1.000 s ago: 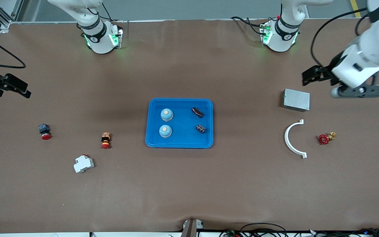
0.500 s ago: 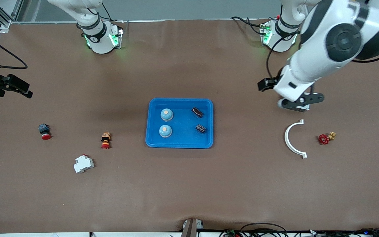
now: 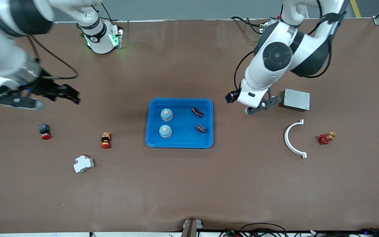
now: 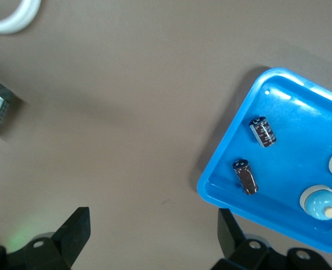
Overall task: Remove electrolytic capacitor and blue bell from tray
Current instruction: 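Reach the left and right grippers toward the blue tray, then grasp a capacitor with the left gripper while the right gripper grasps a bell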
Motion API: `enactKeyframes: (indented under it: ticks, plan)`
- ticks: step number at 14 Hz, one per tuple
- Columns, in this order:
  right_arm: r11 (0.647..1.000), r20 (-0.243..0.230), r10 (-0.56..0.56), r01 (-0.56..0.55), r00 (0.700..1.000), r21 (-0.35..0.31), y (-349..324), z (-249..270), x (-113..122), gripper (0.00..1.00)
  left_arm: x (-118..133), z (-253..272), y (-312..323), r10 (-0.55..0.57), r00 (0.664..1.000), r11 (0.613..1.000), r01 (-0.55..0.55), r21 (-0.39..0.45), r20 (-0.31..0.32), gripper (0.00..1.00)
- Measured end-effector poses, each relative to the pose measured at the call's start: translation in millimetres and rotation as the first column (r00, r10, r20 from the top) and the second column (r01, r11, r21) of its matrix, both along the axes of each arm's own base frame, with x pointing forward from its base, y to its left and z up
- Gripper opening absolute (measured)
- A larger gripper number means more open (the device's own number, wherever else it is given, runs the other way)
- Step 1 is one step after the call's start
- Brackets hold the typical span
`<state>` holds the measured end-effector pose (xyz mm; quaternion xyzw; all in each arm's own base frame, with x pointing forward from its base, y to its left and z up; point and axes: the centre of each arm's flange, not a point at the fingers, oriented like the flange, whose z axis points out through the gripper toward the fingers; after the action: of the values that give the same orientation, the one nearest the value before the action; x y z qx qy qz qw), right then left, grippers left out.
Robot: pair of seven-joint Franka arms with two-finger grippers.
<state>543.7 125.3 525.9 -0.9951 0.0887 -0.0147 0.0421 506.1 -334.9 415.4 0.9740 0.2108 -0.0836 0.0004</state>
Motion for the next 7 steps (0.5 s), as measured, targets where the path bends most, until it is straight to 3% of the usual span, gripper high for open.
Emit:
enactKeyframes:
  ticks: [4,7]
  plan:
    - [0.997,0.057,-0.078,0.076,0.995,0.032,73,-84,-23,1.00,-16,-62,-56,0.146,0.989,0.989,-0.146,-0.003,0.002,1.00]
    - [0.981,0.037,-0.187,0.185,0.982,0.058,141,-155,-41,1.00,-25,-114,-91,0.262,0.965,0.965,-0.262,-0.027,0.008,1.00]
